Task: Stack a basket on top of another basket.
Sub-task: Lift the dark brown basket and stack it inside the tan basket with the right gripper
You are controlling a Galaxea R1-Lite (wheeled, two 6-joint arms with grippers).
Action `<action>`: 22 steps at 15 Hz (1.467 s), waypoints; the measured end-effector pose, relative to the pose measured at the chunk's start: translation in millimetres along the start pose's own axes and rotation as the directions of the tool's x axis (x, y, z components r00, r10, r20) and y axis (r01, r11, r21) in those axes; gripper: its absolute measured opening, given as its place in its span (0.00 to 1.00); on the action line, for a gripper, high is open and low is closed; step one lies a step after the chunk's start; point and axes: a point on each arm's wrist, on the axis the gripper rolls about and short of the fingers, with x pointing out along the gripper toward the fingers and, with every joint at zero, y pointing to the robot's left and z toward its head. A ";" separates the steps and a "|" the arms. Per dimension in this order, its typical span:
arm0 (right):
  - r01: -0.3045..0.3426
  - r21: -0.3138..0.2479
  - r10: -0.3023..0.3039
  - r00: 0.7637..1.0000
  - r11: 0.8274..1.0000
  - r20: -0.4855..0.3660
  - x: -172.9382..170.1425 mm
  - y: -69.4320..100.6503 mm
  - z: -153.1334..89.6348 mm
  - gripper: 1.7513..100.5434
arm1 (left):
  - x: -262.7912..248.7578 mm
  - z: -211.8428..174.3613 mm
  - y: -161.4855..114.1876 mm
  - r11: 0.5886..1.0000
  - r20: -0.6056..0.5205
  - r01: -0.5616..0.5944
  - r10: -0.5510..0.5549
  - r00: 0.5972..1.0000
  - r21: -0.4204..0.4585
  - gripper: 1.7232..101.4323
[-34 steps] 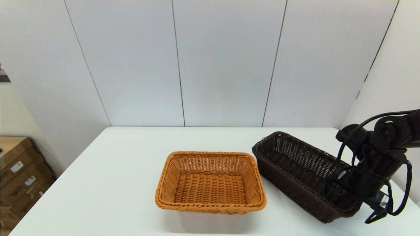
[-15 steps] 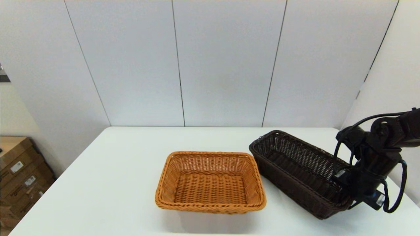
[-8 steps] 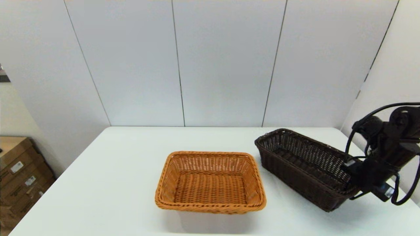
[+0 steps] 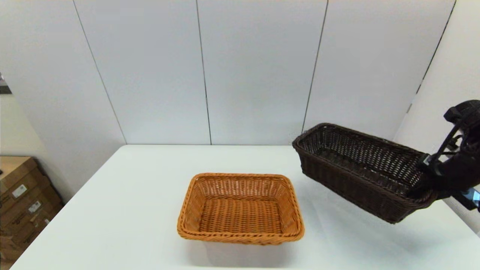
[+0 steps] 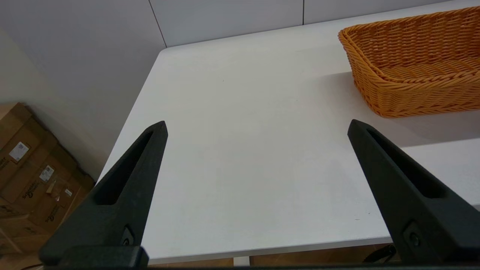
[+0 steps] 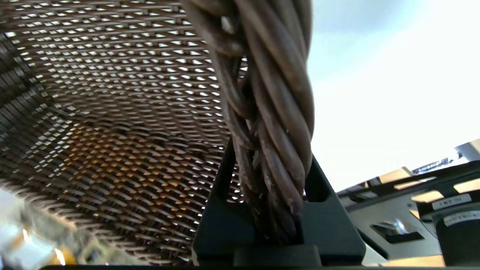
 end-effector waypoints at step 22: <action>-0.313 -0.738 0.008 0.923 0.598 -0.384 -8.3 53.7 -106.7 0.14 | 0.0 0.0 0.0 1.000 0.001 0.001 -0.001 1.000 0.000 0.96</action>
